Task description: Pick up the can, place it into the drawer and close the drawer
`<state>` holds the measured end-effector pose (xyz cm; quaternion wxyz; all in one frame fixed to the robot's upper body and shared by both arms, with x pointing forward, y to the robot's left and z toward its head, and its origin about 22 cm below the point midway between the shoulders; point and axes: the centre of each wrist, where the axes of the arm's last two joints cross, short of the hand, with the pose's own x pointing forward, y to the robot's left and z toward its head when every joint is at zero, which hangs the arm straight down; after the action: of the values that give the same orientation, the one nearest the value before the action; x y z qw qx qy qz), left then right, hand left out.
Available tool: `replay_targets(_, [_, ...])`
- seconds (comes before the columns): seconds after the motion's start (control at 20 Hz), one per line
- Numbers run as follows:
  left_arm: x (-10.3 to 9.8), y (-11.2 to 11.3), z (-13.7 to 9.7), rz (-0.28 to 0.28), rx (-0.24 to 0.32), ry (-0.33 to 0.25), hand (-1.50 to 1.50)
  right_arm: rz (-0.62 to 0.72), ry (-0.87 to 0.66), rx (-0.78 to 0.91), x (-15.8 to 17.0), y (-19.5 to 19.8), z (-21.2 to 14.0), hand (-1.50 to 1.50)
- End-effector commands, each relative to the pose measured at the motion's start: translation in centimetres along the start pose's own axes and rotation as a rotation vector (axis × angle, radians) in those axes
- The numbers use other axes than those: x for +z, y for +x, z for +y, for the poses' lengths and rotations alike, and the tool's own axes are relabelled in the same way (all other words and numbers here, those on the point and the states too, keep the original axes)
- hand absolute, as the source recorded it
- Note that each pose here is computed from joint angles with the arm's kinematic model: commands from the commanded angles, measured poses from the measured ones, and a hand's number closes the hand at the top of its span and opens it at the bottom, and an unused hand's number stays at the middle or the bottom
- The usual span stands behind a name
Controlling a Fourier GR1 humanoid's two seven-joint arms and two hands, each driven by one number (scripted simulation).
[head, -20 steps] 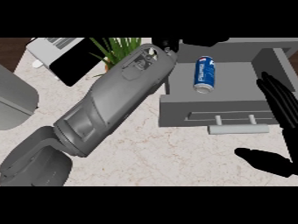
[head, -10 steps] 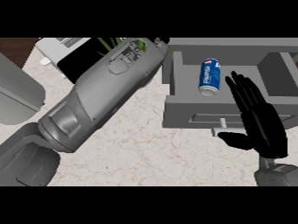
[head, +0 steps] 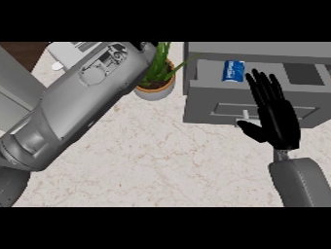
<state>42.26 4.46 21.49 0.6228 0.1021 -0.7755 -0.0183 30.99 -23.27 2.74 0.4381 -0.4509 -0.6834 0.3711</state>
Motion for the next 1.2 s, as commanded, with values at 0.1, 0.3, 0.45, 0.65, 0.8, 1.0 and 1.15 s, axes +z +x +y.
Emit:
replay_targets(0.1, [1.1,-0.3,2.8,0.009,-0.01,-0.007,-1.5,0.055,0.05,0.043,-1.1,-2.4,2.9,-1.5])
replay_targets(0.3, [0.9,0.1,5.4,0.018,-0.017,-0.022,-1.5,0.062,0.012,0.095,-2.6,-3.2,4.2,-1.5])
replay_targets(0.45, [1.2,-0.4,5.7,0.033,-0.024,-0.002,-1.5,0.052,-0.021,0.119,-5.2,-1.7,5.0,-1.5])
replay_targets(0.65, [1.9,1.0,6.8,0.026,-0.02,-0.013,-1.5,0.064,-0.08,0.12,-7.2,-1.8,5.0,-1.5])
replay_targets(0.8, [2.2,-1.8,9.1,0.048,-0.034,0.012,-1.5,0.066,-0.118,0.111,-8.7,-0.9,4.8,-1.5])
replay_targets(1.0, [3.3,-1.3,7.6,0.047,-0.03,-0.023,-1.5,0.082,-0.138,0.13,-11.7,0.4,3.4,-1.5])
replay_targets(1.15, [4.5,-3.1,9.4,0.063,-0.017,-0.005,-1.5,0.085,-0.148,0.136,-10.9,-1.8,3.3,-1.5])
